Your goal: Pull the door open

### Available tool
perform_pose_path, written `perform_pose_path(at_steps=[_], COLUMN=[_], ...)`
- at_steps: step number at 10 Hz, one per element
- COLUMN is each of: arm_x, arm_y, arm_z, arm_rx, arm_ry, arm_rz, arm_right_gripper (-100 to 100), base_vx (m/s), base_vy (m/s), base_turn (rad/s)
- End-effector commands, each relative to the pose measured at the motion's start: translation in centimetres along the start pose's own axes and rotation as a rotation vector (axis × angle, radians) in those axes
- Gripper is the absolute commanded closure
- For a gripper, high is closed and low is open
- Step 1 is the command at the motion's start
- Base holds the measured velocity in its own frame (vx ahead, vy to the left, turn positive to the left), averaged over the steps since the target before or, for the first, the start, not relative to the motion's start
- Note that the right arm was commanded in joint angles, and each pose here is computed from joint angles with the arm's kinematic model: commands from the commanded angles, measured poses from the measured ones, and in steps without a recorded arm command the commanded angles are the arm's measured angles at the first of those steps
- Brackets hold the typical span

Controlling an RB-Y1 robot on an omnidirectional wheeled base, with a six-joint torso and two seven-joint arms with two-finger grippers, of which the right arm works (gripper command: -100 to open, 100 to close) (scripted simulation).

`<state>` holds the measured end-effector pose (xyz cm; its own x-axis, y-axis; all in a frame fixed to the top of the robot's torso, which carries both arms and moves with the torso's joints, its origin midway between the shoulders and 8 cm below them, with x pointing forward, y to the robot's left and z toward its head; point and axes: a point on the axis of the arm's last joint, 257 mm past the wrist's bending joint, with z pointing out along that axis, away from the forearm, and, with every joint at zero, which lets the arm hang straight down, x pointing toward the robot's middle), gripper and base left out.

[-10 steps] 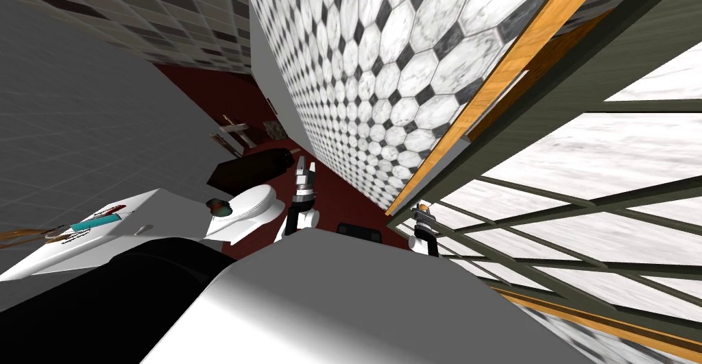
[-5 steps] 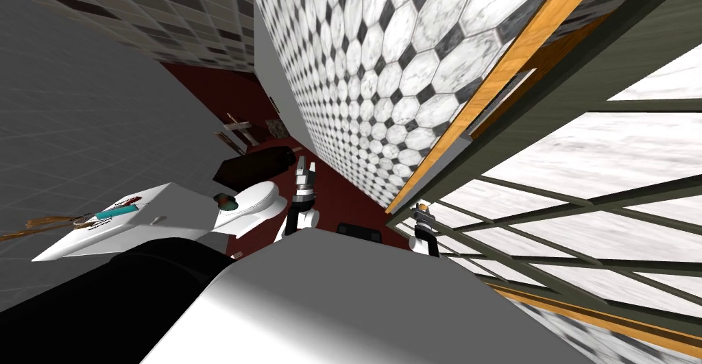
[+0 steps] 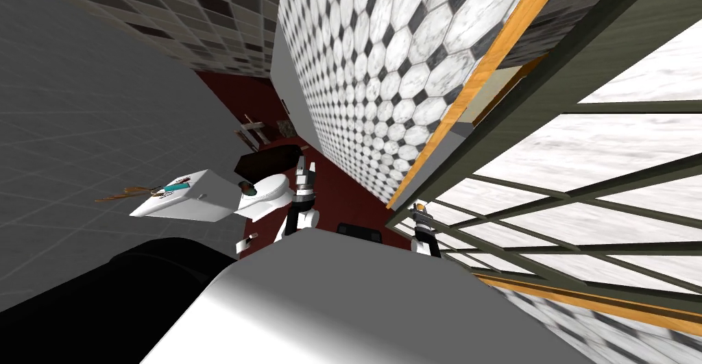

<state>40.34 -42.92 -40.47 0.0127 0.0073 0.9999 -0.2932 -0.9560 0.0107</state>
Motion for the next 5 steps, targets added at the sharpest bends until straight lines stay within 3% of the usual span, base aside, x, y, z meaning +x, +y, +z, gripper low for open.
perform_pose_path(at_steps=[1, 2, 3, 5], arm_x=[0.47, 0.48, 0.33, 0.25], arm_y=[-0.74, -1.0, -0.86, -1.28], arm_z=[0.16, 0.09, 0.0, -0.66], arm_rx=[0.039, 0.054, 0.042, 0.085], arm_ry=[0.011, 0.011, 0.005, 0.005], arm_rz=[0.008, 0.01, 0.007, 0.008], arm_right_gripper=[100, 100, 100, 100], base_vx=[-0.236, -0.268, -0.116, -0.227], base_vy=[-0.062, -0.04, -0.007, -0.023], base_turn=[0.11, 0.103, 0.032, 0.096])
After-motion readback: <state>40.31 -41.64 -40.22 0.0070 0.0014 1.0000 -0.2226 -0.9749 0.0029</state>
